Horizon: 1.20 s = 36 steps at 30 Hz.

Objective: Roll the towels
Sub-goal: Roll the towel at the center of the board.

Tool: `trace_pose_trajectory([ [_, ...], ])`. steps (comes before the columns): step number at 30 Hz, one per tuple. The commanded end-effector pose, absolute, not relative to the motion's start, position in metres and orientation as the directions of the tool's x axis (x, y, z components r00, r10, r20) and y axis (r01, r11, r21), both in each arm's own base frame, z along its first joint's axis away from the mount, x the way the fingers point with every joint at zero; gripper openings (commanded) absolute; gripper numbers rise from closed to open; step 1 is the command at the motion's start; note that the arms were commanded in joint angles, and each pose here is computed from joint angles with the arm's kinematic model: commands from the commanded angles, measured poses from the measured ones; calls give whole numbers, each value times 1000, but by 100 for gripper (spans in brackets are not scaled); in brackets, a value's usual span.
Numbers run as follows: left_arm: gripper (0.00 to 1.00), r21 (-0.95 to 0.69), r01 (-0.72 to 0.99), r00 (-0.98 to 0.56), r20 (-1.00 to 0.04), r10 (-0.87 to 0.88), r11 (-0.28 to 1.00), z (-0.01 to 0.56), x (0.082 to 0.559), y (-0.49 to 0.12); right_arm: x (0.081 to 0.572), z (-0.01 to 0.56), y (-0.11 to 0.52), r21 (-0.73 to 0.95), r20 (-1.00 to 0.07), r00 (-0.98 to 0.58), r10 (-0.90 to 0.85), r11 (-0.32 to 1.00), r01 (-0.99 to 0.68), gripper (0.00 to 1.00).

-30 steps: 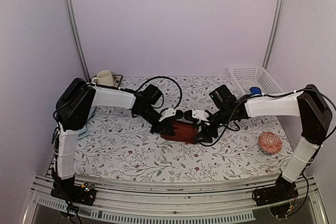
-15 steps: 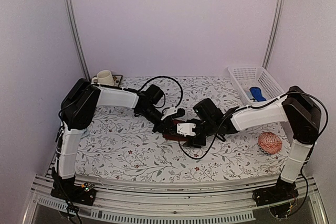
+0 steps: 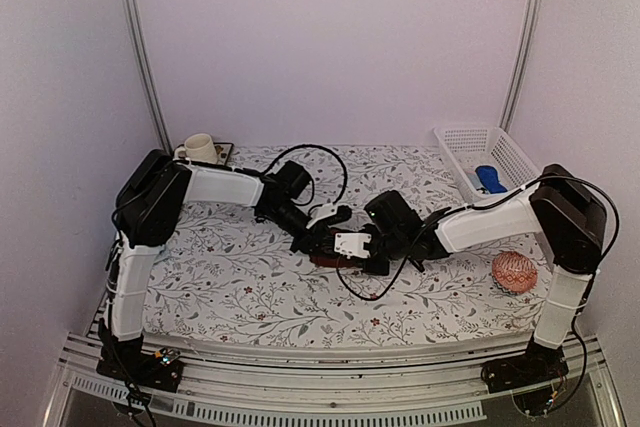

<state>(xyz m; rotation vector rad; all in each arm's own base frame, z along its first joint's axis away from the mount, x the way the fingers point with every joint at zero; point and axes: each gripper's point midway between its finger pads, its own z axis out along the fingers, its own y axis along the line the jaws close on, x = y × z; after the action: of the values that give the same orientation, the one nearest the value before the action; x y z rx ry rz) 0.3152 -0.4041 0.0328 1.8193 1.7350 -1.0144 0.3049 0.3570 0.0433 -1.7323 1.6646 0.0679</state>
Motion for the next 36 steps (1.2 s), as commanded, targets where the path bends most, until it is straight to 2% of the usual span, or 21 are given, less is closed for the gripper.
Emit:
trace_pose_trajectory([
  [1,22,-147,988,-75,-706,704,-42,22,332,-384,296,14,339,-382,-450,83,-889,108,-918,10],
  [5,49,-83,996,-68,-718,693,11,40,345,-374,294,10,337,-333,-463,38,-886,134,-933,9],
  [9,70,4,998,-41,-718,695,63,59,357,-367,297,11,334,-255,-500,-39,-865,190,-948,7],
  [10,78,21,997,-36,-720,693,74,63,359,-366,298,14,334,-234,-512,-54,-857,200,-951,7],
  [12,86,43,994,-40,-722,691,102,72,362,-362,299,16,334,-196,-535,-81,-841,217,-956,7],
  [13,95,54,992,-40,-723,689,114,75,363,-361,299,18,335,-174,-546,-92,-833,220,-960,7],
  [23,97,122,975,-37,-734,679,185,96,364,-351,308,24,342,108,-601,-259,-756,245,-964,8],
  [36,94,113,987,13,-765,644,114,108,345,-382,336,23,334,469,-507,-566,-650,343,-814,9],
])
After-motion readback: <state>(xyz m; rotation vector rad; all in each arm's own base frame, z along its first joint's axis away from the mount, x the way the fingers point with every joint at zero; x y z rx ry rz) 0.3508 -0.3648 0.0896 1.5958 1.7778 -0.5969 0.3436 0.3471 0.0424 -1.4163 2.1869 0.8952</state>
